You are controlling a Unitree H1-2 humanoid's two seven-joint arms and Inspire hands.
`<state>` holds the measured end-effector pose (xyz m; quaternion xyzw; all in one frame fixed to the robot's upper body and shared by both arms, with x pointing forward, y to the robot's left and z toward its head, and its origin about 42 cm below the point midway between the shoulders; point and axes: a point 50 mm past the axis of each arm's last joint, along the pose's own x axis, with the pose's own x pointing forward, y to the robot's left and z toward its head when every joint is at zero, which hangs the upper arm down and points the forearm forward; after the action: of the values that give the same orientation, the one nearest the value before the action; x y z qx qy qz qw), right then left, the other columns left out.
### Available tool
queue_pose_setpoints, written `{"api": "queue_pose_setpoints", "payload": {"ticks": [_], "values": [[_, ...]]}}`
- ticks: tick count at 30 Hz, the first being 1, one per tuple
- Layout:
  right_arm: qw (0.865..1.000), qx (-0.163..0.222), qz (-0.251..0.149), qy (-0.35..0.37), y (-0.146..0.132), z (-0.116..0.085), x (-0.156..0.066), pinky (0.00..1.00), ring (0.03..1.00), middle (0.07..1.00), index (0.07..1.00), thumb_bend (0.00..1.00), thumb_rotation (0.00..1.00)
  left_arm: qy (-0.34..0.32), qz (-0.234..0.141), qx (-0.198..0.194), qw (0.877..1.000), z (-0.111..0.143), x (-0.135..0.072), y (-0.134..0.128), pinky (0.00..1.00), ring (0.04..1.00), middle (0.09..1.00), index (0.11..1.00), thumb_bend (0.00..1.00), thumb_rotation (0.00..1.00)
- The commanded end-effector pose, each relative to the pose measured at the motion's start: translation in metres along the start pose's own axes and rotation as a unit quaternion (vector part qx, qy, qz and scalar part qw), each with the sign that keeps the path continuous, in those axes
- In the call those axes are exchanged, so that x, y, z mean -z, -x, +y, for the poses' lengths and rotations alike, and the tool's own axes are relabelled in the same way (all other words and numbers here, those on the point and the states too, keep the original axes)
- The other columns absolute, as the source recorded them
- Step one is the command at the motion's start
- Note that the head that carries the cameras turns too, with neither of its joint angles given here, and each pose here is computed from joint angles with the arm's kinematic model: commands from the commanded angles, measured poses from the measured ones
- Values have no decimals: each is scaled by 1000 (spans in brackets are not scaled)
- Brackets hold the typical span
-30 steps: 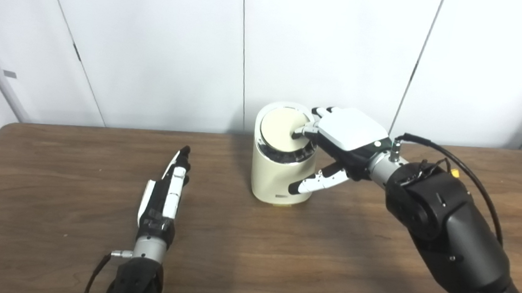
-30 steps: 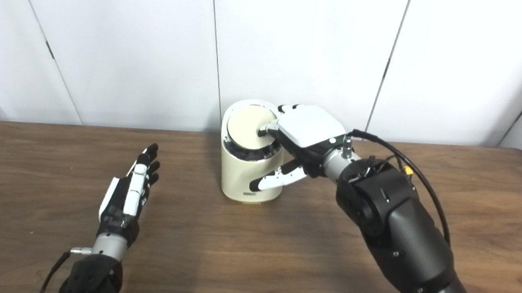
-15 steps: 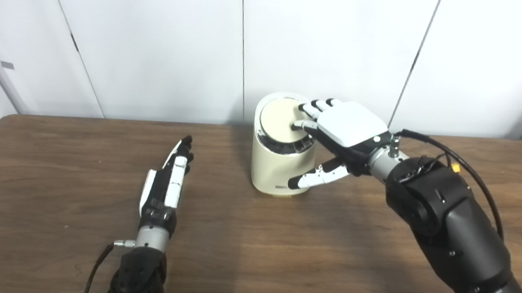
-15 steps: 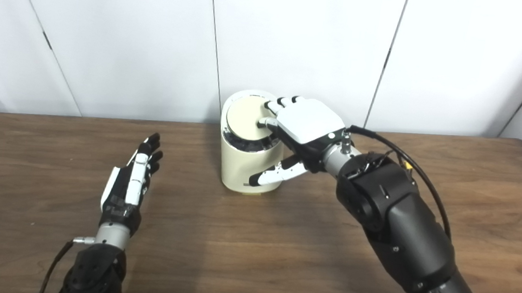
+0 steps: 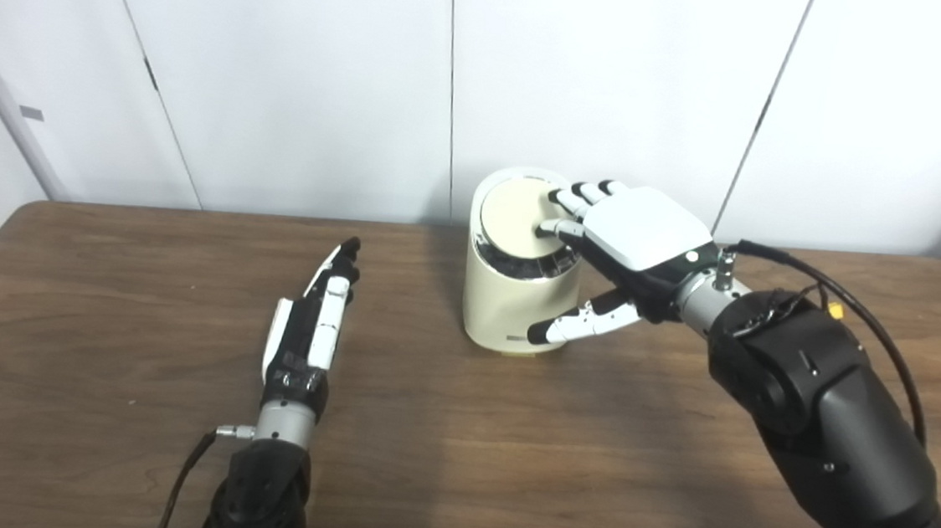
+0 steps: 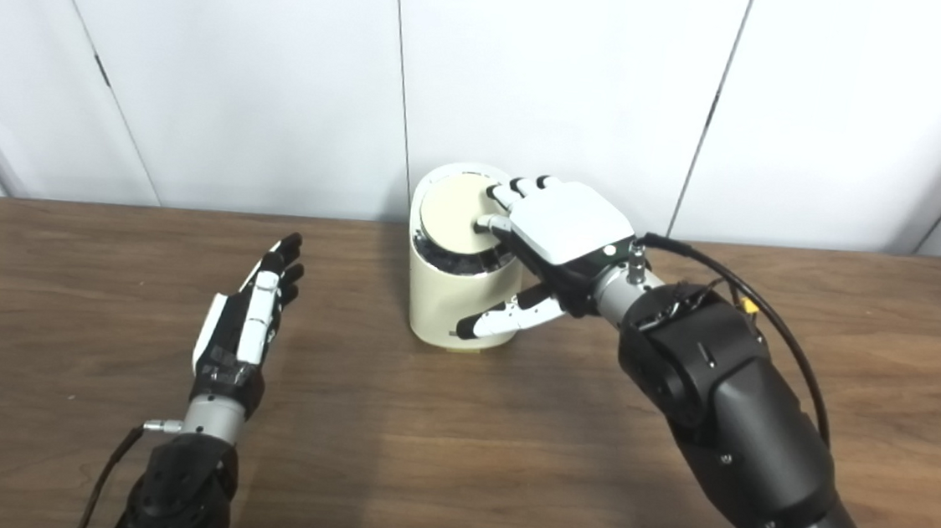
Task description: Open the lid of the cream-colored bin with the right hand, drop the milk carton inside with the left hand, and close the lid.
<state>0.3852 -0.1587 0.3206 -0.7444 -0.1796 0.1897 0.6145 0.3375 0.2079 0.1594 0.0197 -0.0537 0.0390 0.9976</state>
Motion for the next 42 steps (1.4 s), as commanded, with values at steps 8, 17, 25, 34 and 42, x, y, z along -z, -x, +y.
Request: {"api": "queue_pose_setpoints", "payload": {"ticks": [8, 17, 25, 34, 42], "values": [[999, 24, -25, 9, 4, -12, -6, 1000, 1000, 1000, 847, 617, 924, -2, -36, 2, 999, -5, -15, -12, 919, 939, 961, 940, 566, 1000], [999, 29, -24, 7, 2, -16, -7, 1000, 1000, 1000, 850, 611, 896, -6, -36, 4, 999, -5, -15, -13, 935, 942, 964, 948, 575, 1000], [1000, 19, -16, 10, -10, -10, -6, 1000, 1000, 1000, 816, 634, 853, 3, -40, 2, 999, -7, -16, -13, 933, 935, 963, 954, 586, 993], [999, -20, -4, 24, -20, -3, -4, 1000, 1000, 1000, 771, 651, 904, 4, -48, 4, 999, -9, -18, -13, 941, 935, 962, 958, 596, 994], [999, -32, -1, 18, -18, 2, -5, 1000, 1000, 1000, 767, 661, 872, 3, -49, 3, 999, -10, -20, -12, 930, 930, 958, 953, 605, 988]]}}
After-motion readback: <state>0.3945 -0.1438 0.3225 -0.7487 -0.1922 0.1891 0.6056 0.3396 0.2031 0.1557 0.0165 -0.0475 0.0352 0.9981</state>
